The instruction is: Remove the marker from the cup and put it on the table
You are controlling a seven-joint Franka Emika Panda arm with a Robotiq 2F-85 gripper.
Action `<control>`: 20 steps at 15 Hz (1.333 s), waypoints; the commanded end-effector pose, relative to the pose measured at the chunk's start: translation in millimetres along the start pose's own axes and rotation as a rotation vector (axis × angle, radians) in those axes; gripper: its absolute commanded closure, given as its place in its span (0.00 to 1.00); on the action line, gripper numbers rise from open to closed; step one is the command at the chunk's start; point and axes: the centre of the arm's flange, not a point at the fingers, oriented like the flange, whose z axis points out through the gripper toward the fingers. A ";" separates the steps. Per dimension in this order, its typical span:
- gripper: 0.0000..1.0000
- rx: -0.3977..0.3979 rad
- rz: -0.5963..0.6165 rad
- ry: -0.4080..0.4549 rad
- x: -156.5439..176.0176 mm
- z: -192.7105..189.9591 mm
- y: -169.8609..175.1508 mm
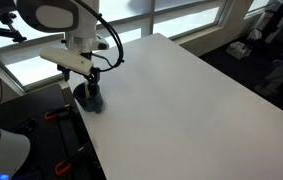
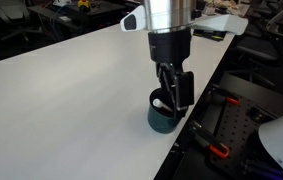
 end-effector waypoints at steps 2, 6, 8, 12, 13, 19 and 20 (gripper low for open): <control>0.00 -0.002 0.022 -0.002 -4.4 1.8 8.4; 0.00 0.001 0.028 -0.006 -5.4 3.7 10.1; 0.00 0.001 0.020 -0.008 -2.2 4.4 11.0; 0.06 0.002 0.010 -0.007 0.5 5.1 12.1; 0.12 0.002 0.008 -0.007 0.7 5.3 12.0; 0.28 0.007 -0.005 -0.006 2.4 5.1 14.6; 0.27 0.009 -0.008 -0.007 2.0 5.1 15.8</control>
